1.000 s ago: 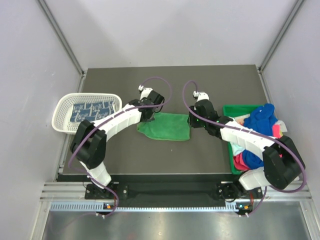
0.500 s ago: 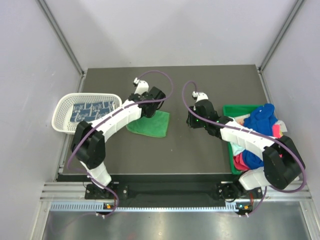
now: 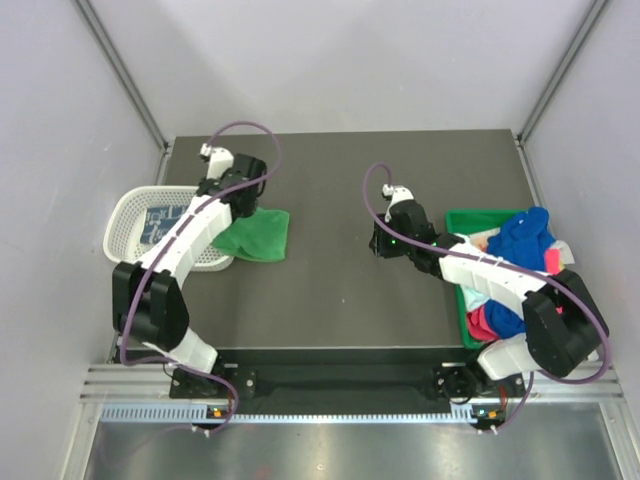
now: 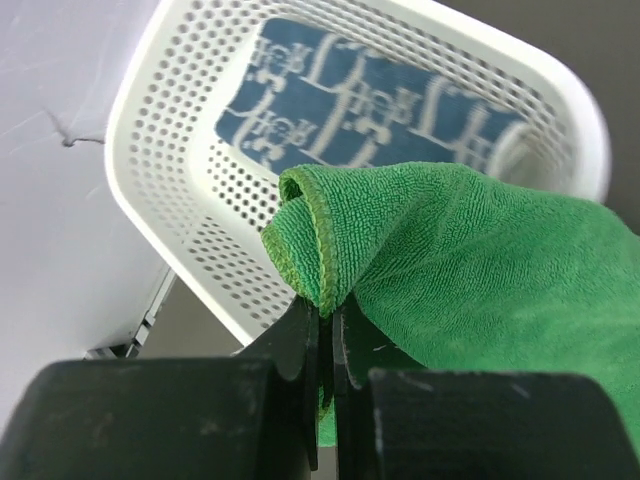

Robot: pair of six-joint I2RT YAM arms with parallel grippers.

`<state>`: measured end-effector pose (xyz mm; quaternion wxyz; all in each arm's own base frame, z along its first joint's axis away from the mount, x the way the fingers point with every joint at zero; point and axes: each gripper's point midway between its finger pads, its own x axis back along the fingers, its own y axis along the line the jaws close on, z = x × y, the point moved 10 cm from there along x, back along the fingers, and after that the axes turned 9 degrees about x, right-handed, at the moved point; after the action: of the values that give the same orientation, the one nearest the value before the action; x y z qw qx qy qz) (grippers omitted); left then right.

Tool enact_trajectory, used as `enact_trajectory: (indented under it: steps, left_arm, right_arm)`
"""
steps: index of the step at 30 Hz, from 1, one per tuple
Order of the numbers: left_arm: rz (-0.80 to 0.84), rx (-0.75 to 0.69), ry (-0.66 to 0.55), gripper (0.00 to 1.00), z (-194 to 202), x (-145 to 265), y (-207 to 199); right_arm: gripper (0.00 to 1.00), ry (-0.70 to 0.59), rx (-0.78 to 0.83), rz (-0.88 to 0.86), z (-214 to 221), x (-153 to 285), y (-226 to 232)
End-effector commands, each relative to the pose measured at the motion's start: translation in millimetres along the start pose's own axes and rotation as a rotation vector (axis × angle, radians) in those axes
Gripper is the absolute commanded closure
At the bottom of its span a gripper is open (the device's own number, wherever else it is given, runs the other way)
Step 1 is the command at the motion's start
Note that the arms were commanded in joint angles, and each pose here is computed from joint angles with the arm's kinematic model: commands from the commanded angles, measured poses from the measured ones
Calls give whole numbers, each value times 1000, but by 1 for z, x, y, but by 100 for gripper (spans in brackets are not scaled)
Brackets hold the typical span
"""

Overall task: Fold and stack the towels
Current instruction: Neatly place the folded towel into the bin

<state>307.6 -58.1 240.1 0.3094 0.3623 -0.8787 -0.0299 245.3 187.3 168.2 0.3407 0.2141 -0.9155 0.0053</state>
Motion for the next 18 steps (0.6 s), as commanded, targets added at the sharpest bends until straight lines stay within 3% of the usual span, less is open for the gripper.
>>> enact_trajectory:
  steps: [1,18]
  left_arm:
    - [5,63,-43,100,-20,-11,20]
    - [-61,90,-115,100,-28,-86,38]
  right_arm:
    - [71,-23,7,-42,-1,-4,8]
    - [71,-21,5,-75,5,-3,10]
